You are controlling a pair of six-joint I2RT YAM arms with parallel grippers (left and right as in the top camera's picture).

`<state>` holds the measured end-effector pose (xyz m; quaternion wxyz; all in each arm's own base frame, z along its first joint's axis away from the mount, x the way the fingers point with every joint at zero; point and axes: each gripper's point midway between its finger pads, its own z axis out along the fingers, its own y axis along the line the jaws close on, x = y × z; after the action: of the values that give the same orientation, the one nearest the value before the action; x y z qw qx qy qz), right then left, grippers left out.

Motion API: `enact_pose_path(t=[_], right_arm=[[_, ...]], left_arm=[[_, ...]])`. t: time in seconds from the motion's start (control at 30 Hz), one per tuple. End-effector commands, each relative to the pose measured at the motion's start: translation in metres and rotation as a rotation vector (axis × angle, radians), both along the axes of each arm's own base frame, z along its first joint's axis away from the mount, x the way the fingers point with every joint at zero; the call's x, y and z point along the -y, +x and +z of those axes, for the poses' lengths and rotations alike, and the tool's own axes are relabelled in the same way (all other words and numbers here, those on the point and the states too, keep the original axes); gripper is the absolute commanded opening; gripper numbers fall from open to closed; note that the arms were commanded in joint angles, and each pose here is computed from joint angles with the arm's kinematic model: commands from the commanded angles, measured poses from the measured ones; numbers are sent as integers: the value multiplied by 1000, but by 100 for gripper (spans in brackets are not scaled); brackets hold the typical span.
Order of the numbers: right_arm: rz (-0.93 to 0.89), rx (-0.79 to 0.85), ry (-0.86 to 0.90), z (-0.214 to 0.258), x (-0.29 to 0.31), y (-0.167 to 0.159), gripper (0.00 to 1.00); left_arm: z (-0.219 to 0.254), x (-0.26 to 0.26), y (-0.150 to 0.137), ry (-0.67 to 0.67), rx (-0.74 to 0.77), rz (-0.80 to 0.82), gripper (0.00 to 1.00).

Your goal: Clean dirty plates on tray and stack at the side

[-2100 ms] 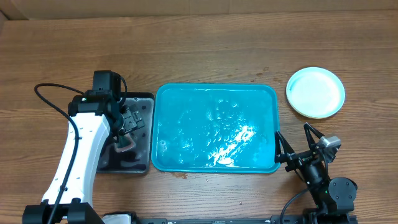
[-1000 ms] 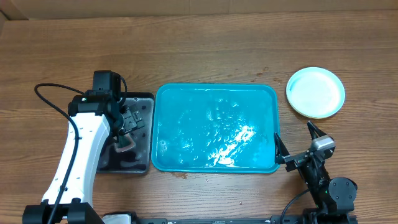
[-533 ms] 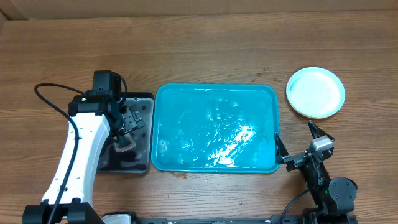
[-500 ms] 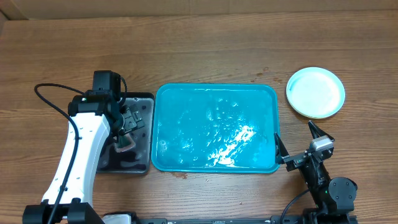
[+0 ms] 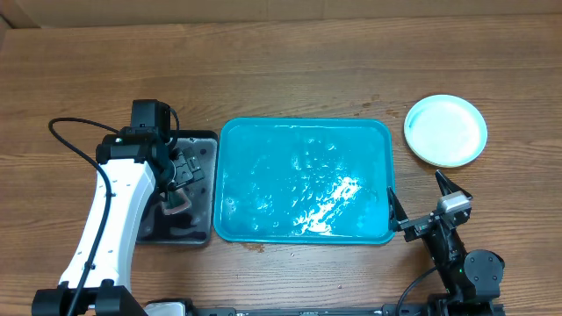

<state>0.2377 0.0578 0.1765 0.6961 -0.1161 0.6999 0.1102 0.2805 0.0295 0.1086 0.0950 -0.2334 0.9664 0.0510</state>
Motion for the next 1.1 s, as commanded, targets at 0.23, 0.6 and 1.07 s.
enact_pose_path(t=[0.23,0.6,1.07], right_arm=[[-6,6,-3,-2,1,0,99],[-6,6,-3,-2,1,0,100],[-6,6,-3,-2,1,0,100]], left_arm=[[11,-4,0,38,39,5,100],[101,0,10,69,427,-114,99],[228,66,-29,148,988,-773,100]])
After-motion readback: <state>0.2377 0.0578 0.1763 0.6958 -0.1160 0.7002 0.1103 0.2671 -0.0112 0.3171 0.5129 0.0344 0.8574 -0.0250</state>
